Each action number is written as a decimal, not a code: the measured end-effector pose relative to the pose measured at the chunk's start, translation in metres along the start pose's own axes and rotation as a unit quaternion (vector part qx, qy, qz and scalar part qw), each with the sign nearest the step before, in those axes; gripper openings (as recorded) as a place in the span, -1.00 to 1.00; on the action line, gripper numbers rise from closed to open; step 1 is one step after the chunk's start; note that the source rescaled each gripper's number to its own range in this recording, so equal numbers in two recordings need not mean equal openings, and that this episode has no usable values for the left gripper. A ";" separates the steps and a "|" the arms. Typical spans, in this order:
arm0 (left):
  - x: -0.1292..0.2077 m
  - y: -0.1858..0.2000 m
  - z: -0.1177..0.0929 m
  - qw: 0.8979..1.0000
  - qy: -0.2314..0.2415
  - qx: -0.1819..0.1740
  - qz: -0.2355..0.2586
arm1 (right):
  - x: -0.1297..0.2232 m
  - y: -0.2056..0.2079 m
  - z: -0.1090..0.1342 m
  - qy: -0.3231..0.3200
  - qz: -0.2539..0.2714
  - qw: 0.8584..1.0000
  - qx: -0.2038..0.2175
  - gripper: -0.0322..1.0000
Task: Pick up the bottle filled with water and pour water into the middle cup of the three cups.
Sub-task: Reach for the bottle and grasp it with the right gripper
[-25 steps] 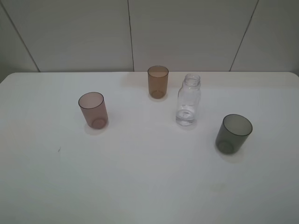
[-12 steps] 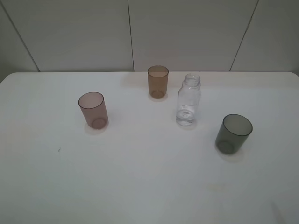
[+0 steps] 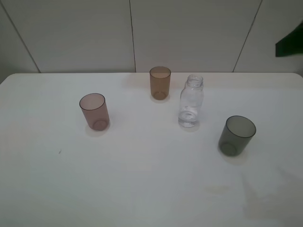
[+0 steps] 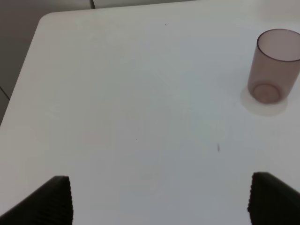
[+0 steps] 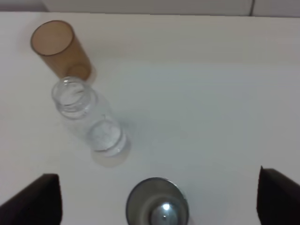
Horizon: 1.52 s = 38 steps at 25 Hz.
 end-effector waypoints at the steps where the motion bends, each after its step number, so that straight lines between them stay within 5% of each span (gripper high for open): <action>1: 0.000 0.000 0.000 1.000 0.000 0.000 0.000 | 0.001 -0.004 0.008 0.012 0.005 1.000 -0.012 0.99; 6: 0.000 0.000 0.000 1.000 0.000 0.000 0.000 | 0.001 -0.024 0.047 0.045 0.000 0.996 -0.078 0.99; 13: 0.000 0.000 0.000 1.000 0.000 0.000 0.000 | 0.008 -0.045 0.084 -0.003 0.011 0.991 -0.130 0.99; 26: 0.000 0.000 0.000 1.000 0.000 0.000 -0.001 | 0.052 -0.082 0.110 0.029 0.069 0.986 -0.150 0.99; 38: 0.000 0.000 0.000 1.000 0.000 0.000 -0.001 | 0.113 -0.110 0.109 0.018 0.005 0.978 -0.208 0.99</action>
Point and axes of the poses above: a point on each arm's last joint axis where the gripper is mounted, y pointing back along that axis away from the gripper, z along the wrist's bending axis when the last joint is at zero, x = y × z, the point moved 5 cm from there along -y, pointing out along that axis toward the gripper, and after that the axes turned 15 degrees about -y, right-handed, at the moved point
